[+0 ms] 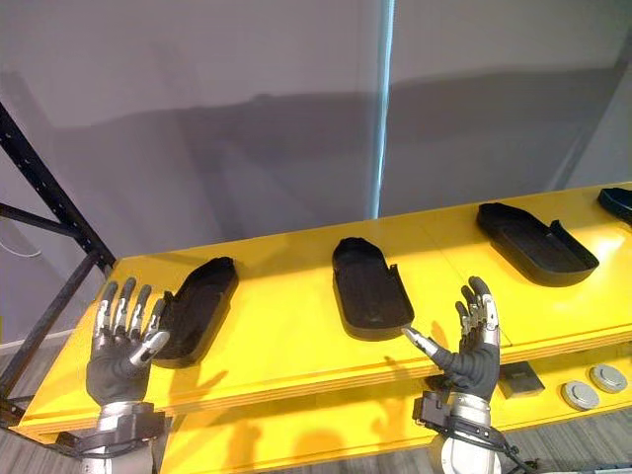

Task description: Walk over and take plastic housings, then place them on the shelf

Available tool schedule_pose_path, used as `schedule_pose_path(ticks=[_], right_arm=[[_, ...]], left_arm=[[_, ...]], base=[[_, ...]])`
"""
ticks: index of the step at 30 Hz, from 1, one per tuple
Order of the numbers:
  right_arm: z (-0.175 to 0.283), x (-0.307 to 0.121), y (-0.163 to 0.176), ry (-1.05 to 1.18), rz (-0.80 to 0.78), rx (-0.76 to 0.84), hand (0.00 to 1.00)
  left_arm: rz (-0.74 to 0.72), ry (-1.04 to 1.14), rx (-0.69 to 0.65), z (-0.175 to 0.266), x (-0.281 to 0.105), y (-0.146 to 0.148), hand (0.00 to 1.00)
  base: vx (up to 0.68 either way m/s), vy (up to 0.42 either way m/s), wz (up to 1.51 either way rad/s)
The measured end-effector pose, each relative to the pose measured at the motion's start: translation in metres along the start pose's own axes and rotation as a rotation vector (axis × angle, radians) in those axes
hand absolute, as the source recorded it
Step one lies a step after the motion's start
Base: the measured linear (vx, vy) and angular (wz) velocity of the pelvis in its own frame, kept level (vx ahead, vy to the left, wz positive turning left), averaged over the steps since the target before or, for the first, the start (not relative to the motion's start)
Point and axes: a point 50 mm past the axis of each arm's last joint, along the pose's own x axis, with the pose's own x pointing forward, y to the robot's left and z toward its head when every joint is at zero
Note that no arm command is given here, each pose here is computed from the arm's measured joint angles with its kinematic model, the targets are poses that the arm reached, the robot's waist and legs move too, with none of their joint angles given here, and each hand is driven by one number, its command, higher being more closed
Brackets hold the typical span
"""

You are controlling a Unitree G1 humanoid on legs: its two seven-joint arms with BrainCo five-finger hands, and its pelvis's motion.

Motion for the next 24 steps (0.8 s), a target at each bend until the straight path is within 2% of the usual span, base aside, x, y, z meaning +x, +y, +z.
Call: schedule_pose_path(ticks=[6, 8, 13, 17, 19, 24], right_arm=[[-0.003, 0.015, -0.005, -0.008, 0.056, -0.077, 0.0], [-0.004, 0.018, -0.011, -0.006, 0.045, -0.101, 0.0], [-0.009, 0.005, -0.043, 0.054, -0.115, -0.138, 0.0], [-0.015, -0.011, -0.053, 0.109, -0.151, -0.101, 0.0], [-0.013, -0.013, -0.055, 0.1, -0.151, -0.099, 0.0], [-0.001, -0.007, -0.052, 0.019, -0.155, -0.099, 0.0]], left_arm=[[0.165, -0.024, 0.054, -0.002, -0.001, 0.02, 0.0], [0.165, -0.066, 0.054, 0.003, 0.002, 0.021, 0.0], [0.072, -0.126, 0.007, -0.001, 0.03, -0.002, 0.0], [0.101, -0.154, 0.044, -0.001, 0.039, -0.005, 0.0], [0.112, -0.16, 0.073, -0.001, 0.041, -0.005, 0.0], [0.099, -0.172, 0.038, -0.003, 0.042, -0.013, 0.0]], base=[[0.03, -0.031, -1.61], [0.08, 0.244, -1.98], [-0.05, 0.343, -1.47], [-0.26, 0.225, -1.66], [-0.25, 0.103, -1.27], [-0.08, -0.07, -1.0]])
